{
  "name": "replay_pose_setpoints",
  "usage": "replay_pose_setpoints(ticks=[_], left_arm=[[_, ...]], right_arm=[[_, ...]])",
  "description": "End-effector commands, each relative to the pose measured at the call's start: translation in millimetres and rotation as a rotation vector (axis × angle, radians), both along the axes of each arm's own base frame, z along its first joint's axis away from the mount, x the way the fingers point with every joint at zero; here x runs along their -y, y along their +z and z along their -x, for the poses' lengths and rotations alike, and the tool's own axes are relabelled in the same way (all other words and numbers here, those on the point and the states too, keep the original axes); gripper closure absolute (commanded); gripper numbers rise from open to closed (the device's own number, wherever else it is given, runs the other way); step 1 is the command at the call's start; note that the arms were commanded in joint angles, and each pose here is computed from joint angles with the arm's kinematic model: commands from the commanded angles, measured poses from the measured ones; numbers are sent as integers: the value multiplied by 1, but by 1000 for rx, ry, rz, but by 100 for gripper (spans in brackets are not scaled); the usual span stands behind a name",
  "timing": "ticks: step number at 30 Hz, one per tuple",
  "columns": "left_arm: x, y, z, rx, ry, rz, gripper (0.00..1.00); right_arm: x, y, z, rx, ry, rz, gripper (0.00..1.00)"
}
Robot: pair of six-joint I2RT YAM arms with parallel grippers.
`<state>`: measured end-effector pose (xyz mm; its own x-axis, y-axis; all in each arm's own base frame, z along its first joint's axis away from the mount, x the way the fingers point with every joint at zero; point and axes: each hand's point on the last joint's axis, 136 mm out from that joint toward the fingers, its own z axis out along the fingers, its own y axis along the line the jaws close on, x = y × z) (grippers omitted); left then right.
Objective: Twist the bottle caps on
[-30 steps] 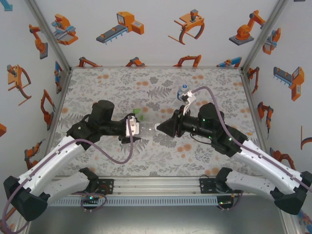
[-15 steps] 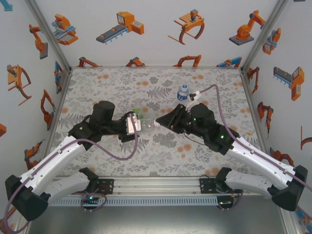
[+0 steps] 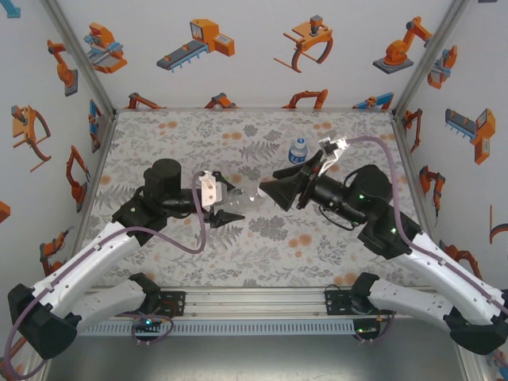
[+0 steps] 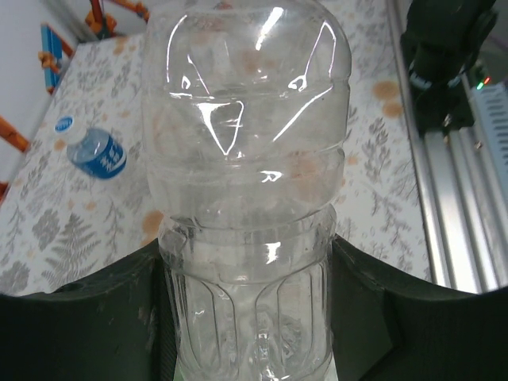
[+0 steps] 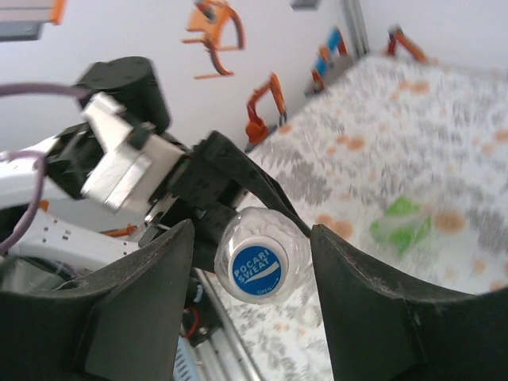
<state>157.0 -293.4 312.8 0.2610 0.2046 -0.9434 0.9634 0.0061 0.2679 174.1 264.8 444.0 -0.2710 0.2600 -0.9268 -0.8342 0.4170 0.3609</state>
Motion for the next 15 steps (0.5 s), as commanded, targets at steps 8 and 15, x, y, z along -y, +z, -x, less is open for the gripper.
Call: replay_pose_setpoints(ticks=[8, 15], left_arm=[[8, 59, 67, -61, -417, 174, 100], [9, 63, 87, -57, -532, 167, 100]], right_arm=[[-9, 63, 104, 680, 455, -125, 40], [-10, 60, 129, 793, 608, -171, 45]])
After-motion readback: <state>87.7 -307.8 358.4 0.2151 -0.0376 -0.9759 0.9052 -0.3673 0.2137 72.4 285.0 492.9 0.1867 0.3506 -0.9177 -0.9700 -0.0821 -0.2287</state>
